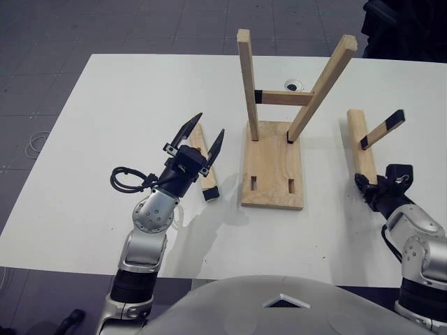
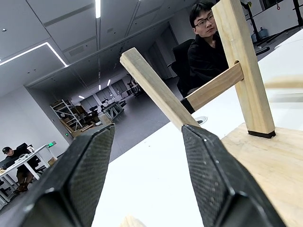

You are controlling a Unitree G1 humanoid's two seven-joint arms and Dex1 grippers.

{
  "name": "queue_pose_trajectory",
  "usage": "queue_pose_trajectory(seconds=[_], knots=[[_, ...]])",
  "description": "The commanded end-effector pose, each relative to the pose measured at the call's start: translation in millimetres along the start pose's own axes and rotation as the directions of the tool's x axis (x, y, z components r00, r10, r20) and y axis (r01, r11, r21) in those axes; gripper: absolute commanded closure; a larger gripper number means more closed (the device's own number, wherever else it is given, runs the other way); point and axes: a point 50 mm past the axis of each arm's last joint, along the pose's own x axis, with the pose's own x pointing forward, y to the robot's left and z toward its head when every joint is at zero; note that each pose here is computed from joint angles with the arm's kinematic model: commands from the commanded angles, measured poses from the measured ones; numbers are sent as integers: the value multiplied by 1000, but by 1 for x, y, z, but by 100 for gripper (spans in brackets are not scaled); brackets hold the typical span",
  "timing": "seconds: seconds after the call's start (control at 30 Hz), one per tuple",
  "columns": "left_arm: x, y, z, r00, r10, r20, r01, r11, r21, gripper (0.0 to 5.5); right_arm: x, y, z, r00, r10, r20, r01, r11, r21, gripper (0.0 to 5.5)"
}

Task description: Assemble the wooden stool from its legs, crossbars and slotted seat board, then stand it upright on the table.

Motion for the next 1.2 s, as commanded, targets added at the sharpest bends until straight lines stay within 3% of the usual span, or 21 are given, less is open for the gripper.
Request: queue_pose_trajectory(seconds=[0.03, 0.13, 0.37, 0.47, 0.67, 0.77, 0.9, 1.0, 1.2], knots=[[11, 19, 3, 1000, 26, 15, -26, 999, 28, 290, 7, 10, 56, 961, 33, 275, -36, 999, 8, 346], [18, 40, 8, 997, 70, 33, -71, 997, 27, 290, 4, 19, 90, 904, 51, 424, -62, 998, 12, 346], [33, 70, 21, 994, 91, 68, -91, 996, -5, 290, -6, 29, 141, 812, 79, 578, -125, 991, 41, 346], [36, 69, 27, 993, 75, 86, -72, 997, -37, 290, -10, 39, 156, 778, 181, 602, -285, 955, 82, 346], [50, 70, 39, 991, 32, 130, -21, 996, -87, 290, -18, 58, 164, 620, 514, 593, -681, 728, 81, 346], [52, 77, 43, 990, 31, 137, -9, 986, -165, 290, -20, 60, 167, 551, 589, 591, -763, 643, 71, 346], [51, 76, 51, 988, -45, 146, 90, 944, -318, 290, -30, 76, 163, 400, 736, 546, -893, 448, 50, 346], [48, 68, 57, 979, -116, 165, 181, 865, -467, 290, -31, 88, 158, 338, 813, 475, -926, 378, 12, 346], [42, 47, 64, 943, -229, 243, 331, 541, -773, 290, -24, 115, 136, 183, 910, 372, -977, 211, -35, 346]])
